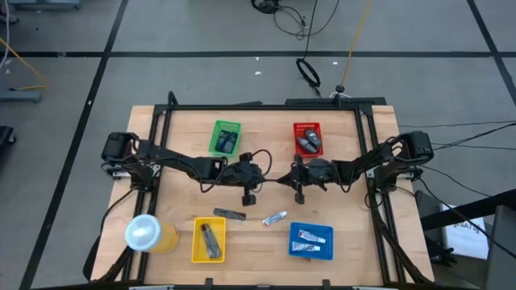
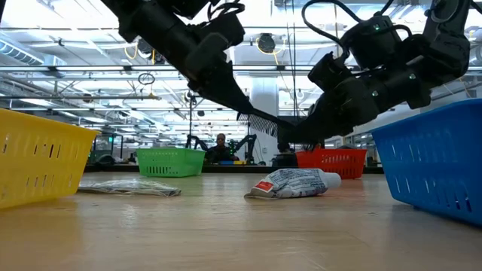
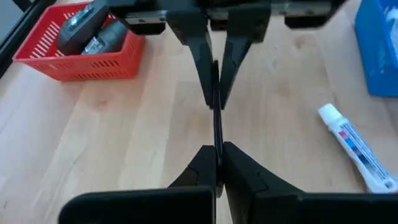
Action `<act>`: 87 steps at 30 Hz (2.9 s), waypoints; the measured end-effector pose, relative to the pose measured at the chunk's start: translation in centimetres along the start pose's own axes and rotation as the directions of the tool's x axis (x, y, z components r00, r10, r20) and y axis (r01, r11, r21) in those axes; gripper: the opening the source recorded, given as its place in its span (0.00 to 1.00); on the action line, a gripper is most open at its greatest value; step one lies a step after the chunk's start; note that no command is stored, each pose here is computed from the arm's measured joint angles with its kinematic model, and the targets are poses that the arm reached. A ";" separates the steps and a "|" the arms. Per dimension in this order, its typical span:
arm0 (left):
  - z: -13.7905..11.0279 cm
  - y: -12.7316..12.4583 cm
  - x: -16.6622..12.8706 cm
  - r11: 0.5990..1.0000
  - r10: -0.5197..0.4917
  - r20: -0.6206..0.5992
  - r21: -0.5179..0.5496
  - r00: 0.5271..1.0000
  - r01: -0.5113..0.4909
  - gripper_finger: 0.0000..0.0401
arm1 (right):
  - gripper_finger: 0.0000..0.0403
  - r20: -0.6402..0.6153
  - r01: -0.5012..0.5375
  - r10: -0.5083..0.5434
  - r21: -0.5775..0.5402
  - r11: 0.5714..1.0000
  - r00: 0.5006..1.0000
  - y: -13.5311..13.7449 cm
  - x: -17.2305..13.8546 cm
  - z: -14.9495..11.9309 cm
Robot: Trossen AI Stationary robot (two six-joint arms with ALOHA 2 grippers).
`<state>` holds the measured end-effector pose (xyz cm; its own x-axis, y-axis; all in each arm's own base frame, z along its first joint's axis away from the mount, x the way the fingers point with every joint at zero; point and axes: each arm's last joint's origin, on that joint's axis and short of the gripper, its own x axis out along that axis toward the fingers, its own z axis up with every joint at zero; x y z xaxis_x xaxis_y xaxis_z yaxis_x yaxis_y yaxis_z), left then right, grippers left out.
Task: Pick & Place Travel size toiletries
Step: Put the black hairbrush into the yellow bin, then put the white toothpaste into the blue bin
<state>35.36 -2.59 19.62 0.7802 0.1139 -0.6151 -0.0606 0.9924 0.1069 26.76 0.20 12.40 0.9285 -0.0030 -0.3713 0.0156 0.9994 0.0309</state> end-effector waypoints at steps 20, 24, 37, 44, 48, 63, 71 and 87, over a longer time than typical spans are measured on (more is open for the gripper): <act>4.1 -6.5 -17.1 0.949 -0.261 -0.534 -0.296 0.804 0.111 0.01 | 0.63 0.346 -0.028 0.076 -0.142 0.990 0.935 0.4 -3.9 6.1; 2.7 -7.9 -17.7 0.902 -0.382 -0.676 -0.420 0.631 0.096 0.01 | 0.62 0.342 -0.040 0.090 -0.149 0.988 0.936 0.7 -4.1 5.6; 0.0 -12.7 -11.5 0.864 -0.448 -0.809 -0.282 0.380 0.417 0.03 | 0.60 0.372 -0.056 0.110 -0.155 0.986 0.922 1.1 -4.3 5.9; -1.7 -12.9 -7.8 0.865 -0.391 -0.869 -0.235 0.303 0.443 0.10 | 0.60 0.375 -0.058 0.114 -0.157 0.986 0.920 1.2 -4.3 5.9; -1.8 -12.0 -6.8 0.873 -0.375 -0.873 -0.220 0.311 0.434 0.25 | 0.60 0.371 -0.058 0.114 -0.157 0.986 0.921 1.2 -4.3 5.9; 0.8 -5.5 -6.0 0.996 -0.052 -0.701 0.015 0.711 0.087 0.63 | 0.60 0.278 -0.070 0.111 -0.153 0.986 0.954 1.2 -4.0 5.0; -2.5 -3.8 -1.7 0.996 0.024 -0.099 -0.083 0.995 -0.032 0.63 | 0.59 0.116 -0.206 0.209 -0.034 0.978 0.971 1.6 -3.4 4.2; -6.9 2.9 0.8 0.882 0.228 0.115 -0.445 0.967 -0.156 0.63 | 0.59 -0.354 -0.292 0.290 0.052 0.955 0.889 6.8 4.5 4.0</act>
<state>31.49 0.72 14.05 0.8120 0.3316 -0.4803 -0.4517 0.8782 -0.1574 32.53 6.85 14.69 0.6990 0.2999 -0.6492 -0.2366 0.9537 0.1857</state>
